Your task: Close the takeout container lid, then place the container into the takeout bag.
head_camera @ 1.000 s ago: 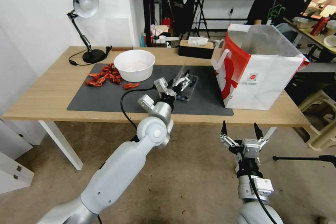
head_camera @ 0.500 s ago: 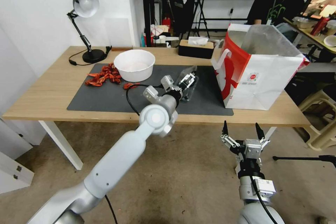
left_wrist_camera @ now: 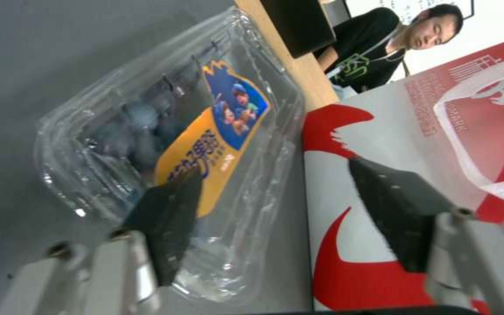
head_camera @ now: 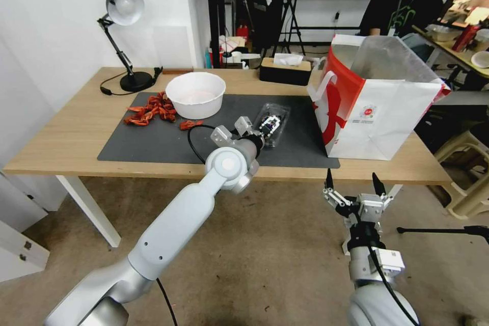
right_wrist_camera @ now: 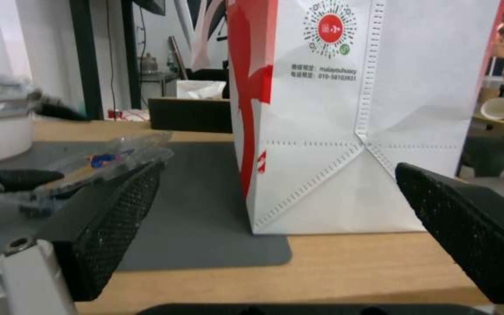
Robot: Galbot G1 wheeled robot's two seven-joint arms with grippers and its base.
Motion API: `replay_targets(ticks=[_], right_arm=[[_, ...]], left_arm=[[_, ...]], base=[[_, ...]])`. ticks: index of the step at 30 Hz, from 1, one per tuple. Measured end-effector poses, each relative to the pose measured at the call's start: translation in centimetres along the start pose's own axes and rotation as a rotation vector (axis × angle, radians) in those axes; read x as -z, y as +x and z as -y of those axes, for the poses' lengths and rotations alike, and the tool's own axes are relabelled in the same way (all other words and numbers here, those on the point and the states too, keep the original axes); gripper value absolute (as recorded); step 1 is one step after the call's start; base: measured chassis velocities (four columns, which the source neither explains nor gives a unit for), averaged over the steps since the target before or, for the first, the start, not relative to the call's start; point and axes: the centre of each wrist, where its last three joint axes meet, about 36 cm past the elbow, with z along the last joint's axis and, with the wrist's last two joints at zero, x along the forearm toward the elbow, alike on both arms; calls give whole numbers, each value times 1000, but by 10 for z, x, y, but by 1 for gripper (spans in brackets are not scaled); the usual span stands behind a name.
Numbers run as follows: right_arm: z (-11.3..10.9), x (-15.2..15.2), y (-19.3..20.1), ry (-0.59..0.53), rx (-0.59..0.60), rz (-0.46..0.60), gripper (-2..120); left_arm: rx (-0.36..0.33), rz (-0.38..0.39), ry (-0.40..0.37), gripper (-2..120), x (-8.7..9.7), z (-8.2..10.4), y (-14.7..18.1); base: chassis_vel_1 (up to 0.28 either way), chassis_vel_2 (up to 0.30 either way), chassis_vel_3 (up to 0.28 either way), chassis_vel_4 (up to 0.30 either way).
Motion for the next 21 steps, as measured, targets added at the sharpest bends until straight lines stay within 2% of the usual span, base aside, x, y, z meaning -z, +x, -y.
replay_targets(ticks=[1,2,4,5,6,8,9,13,15,17,21], right_arm=[[1,4,-7,-21,2,-10,100],[1,4,-7,-21,2,-10,100],[2,11,-17,-59,6,-32,100],[2,16,-24,-89,12,-58,100],[2,16,-24,-89,12,-58,100],[4,27,-41,-155,26,-113,100],[4,27,-41,-155,26,-113,100],[5,43,-69,-275,65,-212,100],[5,44,-72,-289,72,-224,100],[6,50,-85,-345,98,-267,100],[5,53,-97,-402,122,-309,100]], left_arm=[[5,2,-3,58,0,0,0],[5,2,-3,58,0,0,0],[11,5,-9,50,0,-1,0],[16,6,-12,43,0,-1,0],[16,6,-12,43,0,-1,0],[27,8,-19,33,0,-1,1],[27,8,-19,33,0,-1,1],[44,10,-29,13,-2,-4,1],[46,10,-31,12,-2,-4,1],[51,3,-38,0,-4,-4,1],[57,-1,-44,0,-5,-5,0]], base=[[0,0,0,0],[0,0,0,0],[0,0,0,0],[0,0,0,0],[0,0,0,0],[0,0,0,0],[0,0,0,0],[0,0,0,0],[0,0,0,0],[0,0,0,0],[0,0,0,0]])
